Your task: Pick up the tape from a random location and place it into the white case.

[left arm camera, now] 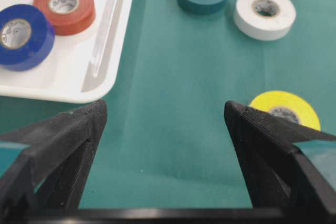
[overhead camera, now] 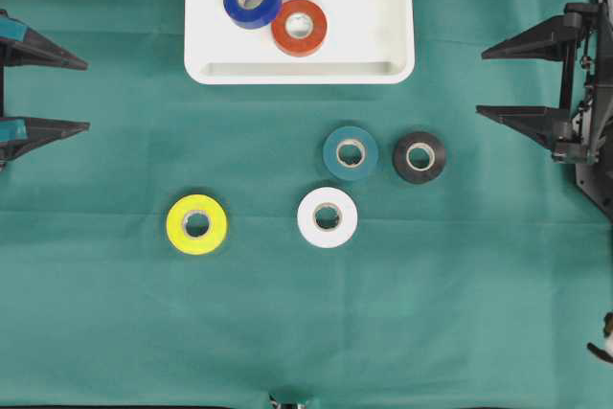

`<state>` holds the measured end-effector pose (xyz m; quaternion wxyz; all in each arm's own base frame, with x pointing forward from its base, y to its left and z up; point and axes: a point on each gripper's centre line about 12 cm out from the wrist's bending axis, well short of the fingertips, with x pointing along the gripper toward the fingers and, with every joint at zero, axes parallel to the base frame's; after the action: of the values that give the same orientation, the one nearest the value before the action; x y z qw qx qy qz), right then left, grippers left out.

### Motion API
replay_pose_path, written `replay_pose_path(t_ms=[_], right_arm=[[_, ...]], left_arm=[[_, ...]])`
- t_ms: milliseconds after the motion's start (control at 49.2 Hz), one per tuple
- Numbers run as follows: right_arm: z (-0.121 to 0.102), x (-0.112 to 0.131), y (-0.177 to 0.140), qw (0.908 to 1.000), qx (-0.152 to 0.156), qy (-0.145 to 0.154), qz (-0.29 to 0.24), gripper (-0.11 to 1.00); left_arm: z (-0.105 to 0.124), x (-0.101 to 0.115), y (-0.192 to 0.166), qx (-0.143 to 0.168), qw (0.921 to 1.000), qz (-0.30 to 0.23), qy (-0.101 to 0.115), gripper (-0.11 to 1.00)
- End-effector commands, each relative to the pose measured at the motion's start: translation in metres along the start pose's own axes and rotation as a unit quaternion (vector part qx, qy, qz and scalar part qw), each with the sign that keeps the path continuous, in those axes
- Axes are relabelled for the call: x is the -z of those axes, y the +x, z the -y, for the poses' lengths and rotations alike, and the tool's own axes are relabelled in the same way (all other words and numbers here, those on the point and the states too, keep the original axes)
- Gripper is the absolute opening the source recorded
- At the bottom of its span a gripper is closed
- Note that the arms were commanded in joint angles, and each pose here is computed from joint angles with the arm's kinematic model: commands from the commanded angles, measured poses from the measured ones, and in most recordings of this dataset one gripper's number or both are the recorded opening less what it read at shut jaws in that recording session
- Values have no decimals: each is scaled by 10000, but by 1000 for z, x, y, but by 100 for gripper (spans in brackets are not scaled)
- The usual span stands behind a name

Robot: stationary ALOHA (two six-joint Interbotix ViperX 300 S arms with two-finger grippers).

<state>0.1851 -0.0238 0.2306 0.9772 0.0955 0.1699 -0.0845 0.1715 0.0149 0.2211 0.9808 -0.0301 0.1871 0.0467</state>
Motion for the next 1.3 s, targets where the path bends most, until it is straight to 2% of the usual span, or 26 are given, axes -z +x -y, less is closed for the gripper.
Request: replay_pose_path(t_ms=[0, 305, 529, 732, 1281], right_arm=[[-1, -6, 0, 10000, -15, -4, 74, 84], [-1, -7, 0, 10000, -18, -3, 89, 84], [-2, -9, 0, 9999, -36, -5, 124, 84], [-2, -9, 0, 9999, -26, 5, 110, 84], [-2, -9, 0, 9999, -24, -3, 111, 84]], left_arm=[[0, -4, 1, -11, 10000, 47, -13, 98], [-1, -4, 1, -18, 10000, 47, -8, 98], [-10, -3, 1, -262, 9996, 27, -104, 98], [-10, -2, 1, -269, 9996, 20, -108, 98], [0, -14, 9, 4, 9989, 460, -20, 98]])
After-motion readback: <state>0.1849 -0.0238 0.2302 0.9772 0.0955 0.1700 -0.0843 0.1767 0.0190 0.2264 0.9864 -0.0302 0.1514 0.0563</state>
